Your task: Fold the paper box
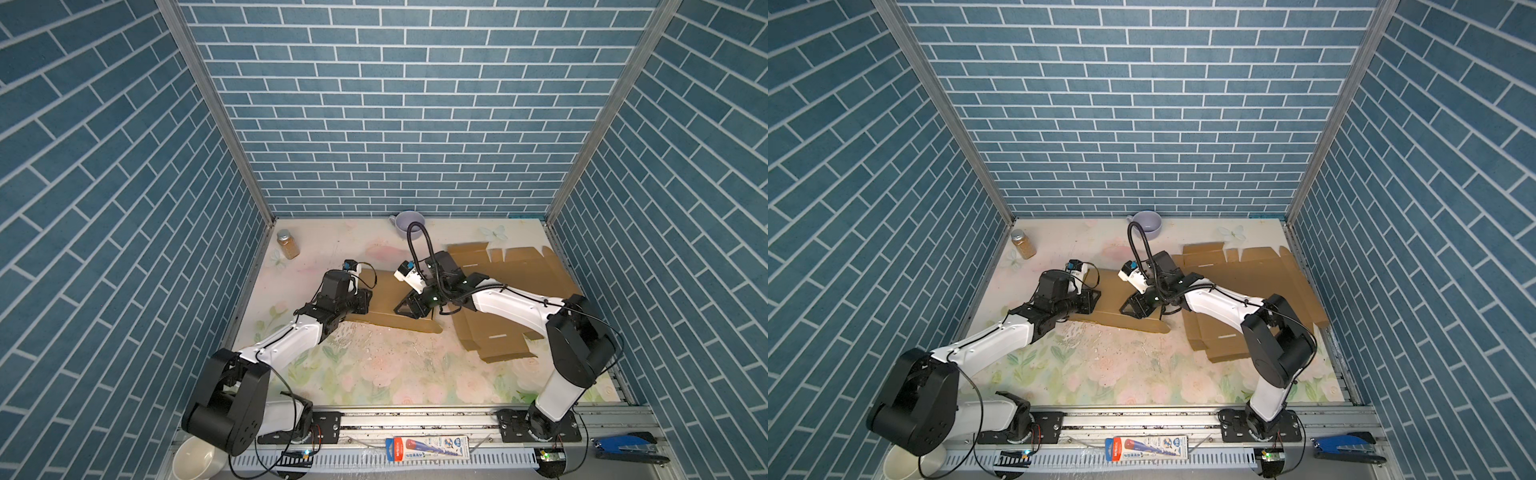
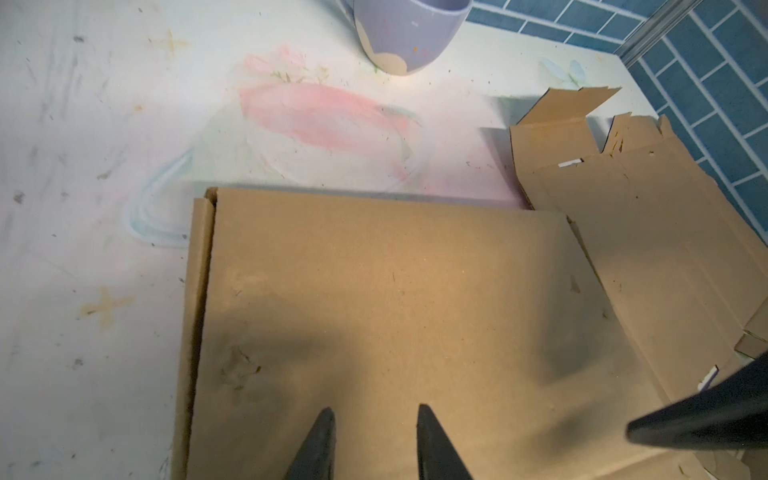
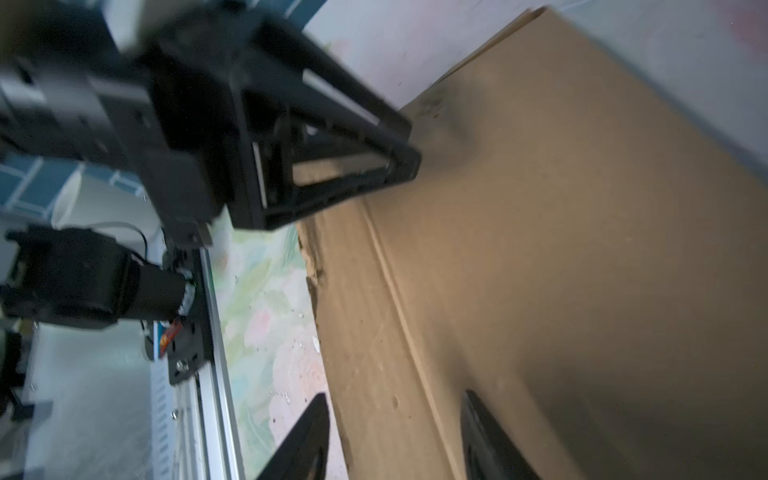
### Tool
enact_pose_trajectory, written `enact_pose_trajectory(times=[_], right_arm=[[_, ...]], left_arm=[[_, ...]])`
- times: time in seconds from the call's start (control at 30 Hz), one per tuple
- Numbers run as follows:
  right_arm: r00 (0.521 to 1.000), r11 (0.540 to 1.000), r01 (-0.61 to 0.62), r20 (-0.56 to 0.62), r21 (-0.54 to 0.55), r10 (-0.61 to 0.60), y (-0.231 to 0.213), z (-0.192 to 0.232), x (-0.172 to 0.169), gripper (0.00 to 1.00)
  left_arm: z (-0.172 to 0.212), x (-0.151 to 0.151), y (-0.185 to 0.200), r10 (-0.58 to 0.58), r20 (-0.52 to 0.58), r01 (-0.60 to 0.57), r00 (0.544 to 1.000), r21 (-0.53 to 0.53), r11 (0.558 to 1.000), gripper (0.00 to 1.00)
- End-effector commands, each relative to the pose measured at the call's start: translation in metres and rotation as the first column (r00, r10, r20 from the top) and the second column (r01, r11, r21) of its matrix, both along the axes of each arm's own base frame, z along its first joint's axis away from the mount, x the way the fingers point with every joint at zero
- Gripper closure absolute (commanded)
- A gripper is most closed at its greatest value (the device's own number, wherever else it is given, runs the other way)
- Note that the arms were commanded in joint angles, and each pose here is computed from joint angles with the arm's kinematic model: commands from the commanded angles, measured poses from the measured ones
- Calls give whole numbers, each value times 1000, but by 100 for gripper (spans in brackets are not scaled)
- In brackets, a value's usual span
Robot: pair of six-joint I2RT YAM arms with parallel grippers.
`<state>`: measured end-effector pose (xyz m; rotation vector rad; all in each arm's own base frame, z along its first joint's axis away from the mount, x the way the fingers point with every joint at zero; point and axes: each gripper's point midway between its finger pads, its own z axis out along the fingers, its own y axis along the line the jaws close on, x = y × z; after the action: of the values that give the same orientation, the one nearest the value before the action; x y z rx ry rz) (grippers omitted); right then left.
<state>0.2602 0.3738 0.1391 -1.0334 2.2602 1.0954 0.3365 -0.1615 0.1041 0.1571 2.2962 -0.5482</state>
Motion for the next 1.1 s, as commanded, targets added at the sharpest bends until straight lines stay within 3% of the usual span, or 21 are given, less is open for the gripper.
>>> enact_pose_trajectory(times=[0.0, 0.17, 0.3, 0.37, 0.5, 0.67, 0.83, 1.07], right_arm=[[964, 969, 245, -110, 20, -241, -8, -3, 20, 53], [849, 854, 495, -118, -163, -515, -40, -63, 35, 60], [793, 791, 557, -119, -254, -597, -54, -91, 39, 62], [799, 794, 556, -104, -245, -592, -53, -81, 41, 62], [811, 804, 559, -67, -203, -581, -65, -45, 46, 51], [767, 767, 616, -83, -182, -636, -106, -25, 47, 36], [736, 769, 628, -234, -114, -635, -120, -22, 37, 22], [720, 806, 589, -412, -65, -559, -112, -35, 32, 12]], left_arm=[[-8, 0, 1, 10, -22, -11, 1000, -36, 999, 66], [-27, -4, 8, 54, -70, -56, 996, -18, 998, 68], [-37, -6, 14, 74, -108, -74, 991, 5, 997, 68], [-29, -5, 15, 72, -100, -72, 992, 0, 997, 68], [3, 2, 28, 101, -51, -101, 994, -16, 995, 65], [37, 18, 54, 154, -19, -155, 988, -54, 986, 53], [36, 37, 62, 135, -91, -146, 987, -135, 980, 37], [1, 45, 51, 54, -234, -87, 971, -132, 987, 30]])
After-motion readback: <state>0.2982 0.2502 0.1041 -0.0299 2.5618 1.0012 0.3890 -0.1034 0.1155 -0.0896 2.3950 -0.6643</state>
